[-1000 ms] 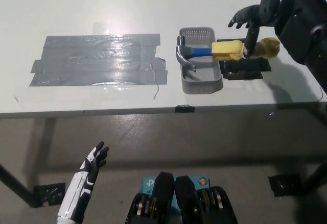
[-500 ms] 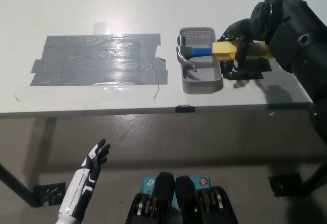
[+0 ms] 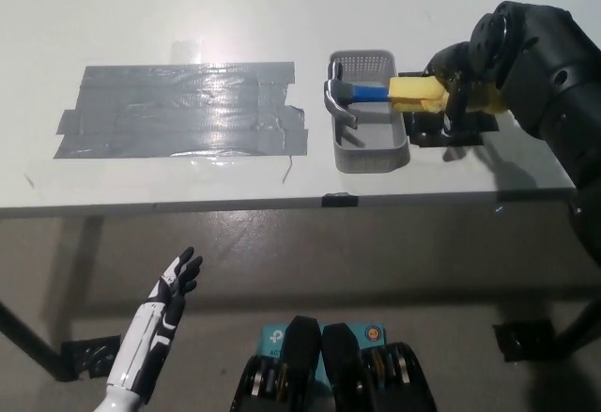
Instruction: The robot picks the hammer placed on top of the gray container with right hand and places it on the grey area of the desk
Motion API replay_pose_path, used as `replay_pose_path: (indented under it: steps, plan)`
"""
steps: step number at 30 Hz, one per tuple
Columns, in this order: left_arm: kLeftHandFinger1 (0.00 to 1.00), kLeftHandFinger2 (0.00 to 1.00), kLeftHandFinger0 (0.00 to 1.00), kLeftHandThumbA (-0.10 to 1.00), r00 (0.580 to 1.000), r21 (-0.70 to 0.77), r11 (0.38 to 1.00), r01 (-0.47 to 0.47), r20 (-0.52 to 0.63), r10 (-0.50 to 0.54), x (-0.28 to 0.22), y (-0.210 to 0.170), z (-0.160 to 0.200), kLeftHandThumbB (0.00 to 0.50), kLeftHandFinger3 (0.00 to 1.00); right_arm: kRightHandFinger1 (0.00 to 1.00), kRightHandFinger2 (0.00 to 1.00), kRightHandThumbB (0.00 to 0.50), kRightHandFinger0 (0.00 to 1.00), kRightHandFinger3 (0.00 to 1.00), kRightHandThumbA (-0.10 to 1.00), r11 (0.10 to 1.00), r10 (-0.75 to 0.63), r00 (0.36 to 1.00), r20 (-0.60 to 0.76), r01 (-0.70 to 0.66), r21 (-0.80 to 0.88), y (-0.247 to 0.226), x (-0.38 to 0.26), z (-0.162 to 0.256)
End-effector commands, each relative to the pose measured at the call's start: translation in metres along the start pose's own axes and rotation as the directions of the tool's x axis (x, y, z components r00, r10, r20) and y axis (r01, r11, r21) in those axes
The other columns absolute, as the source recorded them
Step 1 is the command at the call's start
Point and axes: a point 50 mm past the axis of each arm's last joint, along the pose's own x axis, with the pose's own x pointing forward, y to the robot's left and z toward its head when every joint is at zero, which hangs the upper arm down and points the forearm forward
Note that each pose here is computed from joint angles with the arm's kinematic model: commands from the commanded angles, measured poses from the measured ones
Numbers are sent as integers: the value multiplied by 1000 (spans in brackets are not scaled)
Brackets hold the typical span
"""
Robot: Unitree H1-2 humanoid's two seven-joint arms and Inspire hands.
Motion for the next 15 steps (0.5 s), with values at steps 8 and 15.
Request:
replay_pose_path:
  steps: [8, 15]
  plan:
    - [1000, 1000, 1000, 1000, 999, 27, 999, 39, 34, -40, 5, 4, 10, 392, 1000, 1000, 1000, 499, 999, 1000, 793, 948, -318, 946, 58, 319, -3, -25, -12, 29]
    - [1000, 1000, 1000, 1000, 998, 36, 998, 50, 31, -51, 8, 4, 11, 383, 1000, 39, 190, 316, 0, 253, 419, 786, -611, 772, 177, 618, 20, -9, -2, 41]
